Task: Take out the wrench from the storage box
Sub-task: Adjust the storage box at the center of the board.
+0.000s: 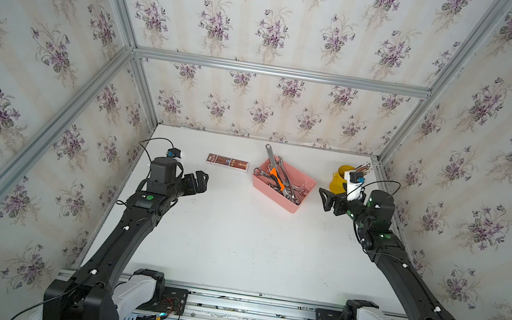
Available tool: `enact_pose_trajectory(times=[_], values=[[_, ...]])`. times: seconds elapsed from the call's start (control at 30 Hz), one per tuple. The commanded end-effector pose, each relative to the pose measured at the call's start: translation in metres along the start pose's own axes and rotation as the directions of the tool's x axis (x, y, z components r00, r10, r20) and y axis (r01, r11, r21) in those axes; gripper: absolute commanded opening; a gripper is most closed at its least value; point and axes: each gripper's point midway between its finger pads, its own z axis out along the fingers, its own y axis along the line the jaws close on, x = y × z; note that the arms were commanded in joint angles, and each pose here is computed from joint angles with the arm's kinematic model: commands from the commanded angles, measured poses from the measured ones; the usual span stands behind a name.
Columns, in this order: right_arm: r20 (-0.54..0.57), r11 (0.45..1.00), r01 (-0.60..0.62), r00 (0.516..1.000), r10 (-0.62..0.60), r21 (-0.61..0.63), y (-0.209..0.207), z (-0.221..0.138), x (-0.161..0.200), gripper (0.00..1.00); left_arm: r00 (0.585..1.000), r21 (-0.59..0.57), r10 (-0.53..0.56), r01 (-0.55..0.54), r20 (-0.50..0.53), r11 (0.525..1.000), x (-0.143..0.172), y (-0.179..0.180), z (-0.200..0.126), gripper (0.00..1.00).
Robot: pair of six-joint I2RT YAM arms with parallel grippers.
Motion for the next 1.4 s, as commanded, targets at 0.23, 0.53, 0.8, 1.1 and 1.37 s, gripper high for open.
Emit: enact_pose_trajectory(times=[0.23, 0.53, 0.8, 1.1, 1.37], values=[[-0.285, 0.993, 0.105, 0.952, -0.115, -0.051, 0.0, 0.048, 0.02, 0.94, 0.961, 0.075, -0.22, 0.235, -0.166, 0.969, 0.058, -0.038, 0.01, 0.99], [-0.382, 0.977, 0.203, 0.899, -0.214, -0.07, -0.027, 0.114, 0.018, 0.85, 0.953, 0.163, -0.227, 0.261, -0.203, 0.951, 0.074, -0.082, 0.032, 0.99], [-0.434, 0.969, 0.22, 0.867, -0.247, -0.111, -0.036, 0.169, 0.03, 0.77, 0.951, 0.188, -0.186, 0.235, -0.248, 0.954, 0.085, -0.103, 0.049, 0.99], [-0.479, 0.961, 0.228, 0.833, -0.276, -0.158, -0.035, 0.213, 0.043, 0.65, 0.95, 0.194, -0.135, 0.194, -0.282, 0.961, 0.087, -0.111, 0.059, 0.99], [-0.491, 0.957, 0.21, 0.824, -0.284, -0.201, -0.03, 0.226, 0.051, 0.47, 0.945, 0.19, -0.107, 0.172, -0.31, 0.967, 0.093, -0.111, 0.064, 0.99]])
